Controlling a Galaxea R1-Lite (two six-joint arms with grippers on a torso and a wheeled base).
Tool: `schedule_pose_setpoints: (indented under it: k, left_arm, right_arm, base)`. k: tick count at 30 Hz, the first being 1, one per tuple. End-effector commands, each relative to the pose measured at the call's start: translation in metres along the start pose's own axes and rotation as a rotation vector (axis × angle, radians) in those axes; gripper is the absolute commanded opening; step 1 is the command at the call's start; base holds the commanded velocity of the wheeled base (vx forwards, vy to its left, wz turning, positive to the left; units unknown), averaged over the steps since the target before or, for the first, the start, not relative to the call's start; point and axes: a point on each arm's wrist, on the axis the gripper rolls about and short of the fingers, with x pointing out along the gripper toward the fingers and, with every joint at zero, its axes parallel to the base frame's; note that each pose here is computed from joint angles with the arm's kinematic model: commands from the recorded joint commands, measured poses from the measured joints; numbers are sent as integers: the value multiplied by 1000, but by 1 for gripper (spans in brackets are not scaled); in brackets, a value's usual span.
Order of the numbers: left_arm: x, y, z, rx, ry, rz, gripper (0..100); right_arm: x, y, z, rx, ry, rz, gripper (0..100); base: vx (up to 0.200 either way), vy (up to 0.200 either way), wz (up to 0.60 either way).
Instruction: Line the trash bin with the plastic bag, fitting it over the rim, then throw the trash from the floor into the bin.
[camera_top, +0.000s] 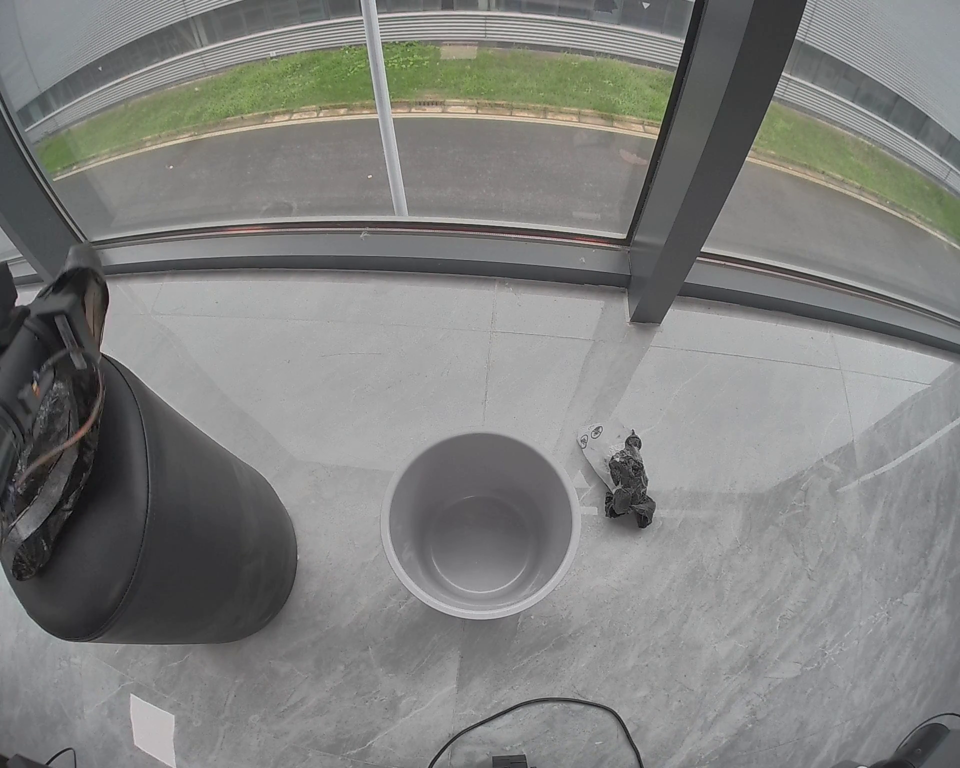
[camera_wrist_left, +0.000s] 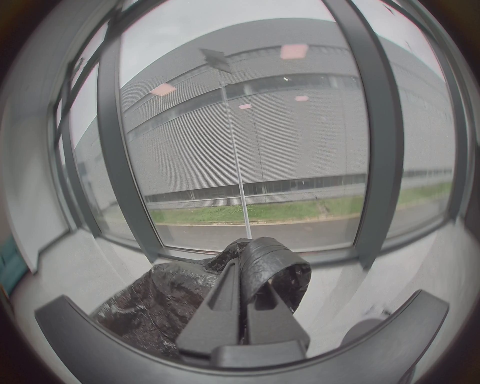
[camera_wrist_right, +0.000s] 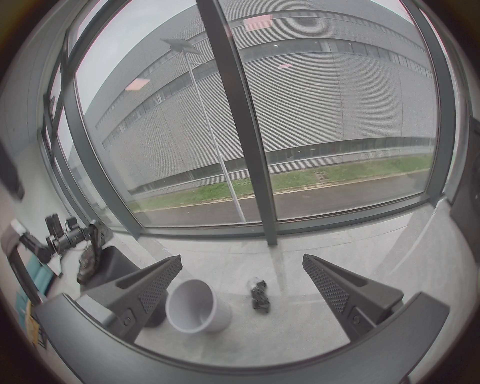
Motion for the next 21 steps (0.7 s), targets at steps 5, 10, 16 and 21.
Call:
schedule_pose_setpoints:
  k: [5,10,16,21]
  left_arm:
    - [20,-6,63,-500,19,-44,0]
    - [7,-13,85,-694,112,-202,0]
    - [-12,-13,127,-1000,206,-449,0]
    - [-23,-8,145,-1164,327,-616,0]
  right_arm:
    - [131,54,20,180,229,180,100]
    - [159,73,4,191,264,229,100]
    - [162,97,-9,181,303,320,100]
    - [156,106,-18,166,347,366,100]
  base:
    - [0,0,0]
    - [0,0,0]
    - [0,0,0]
    - [0,0,0]
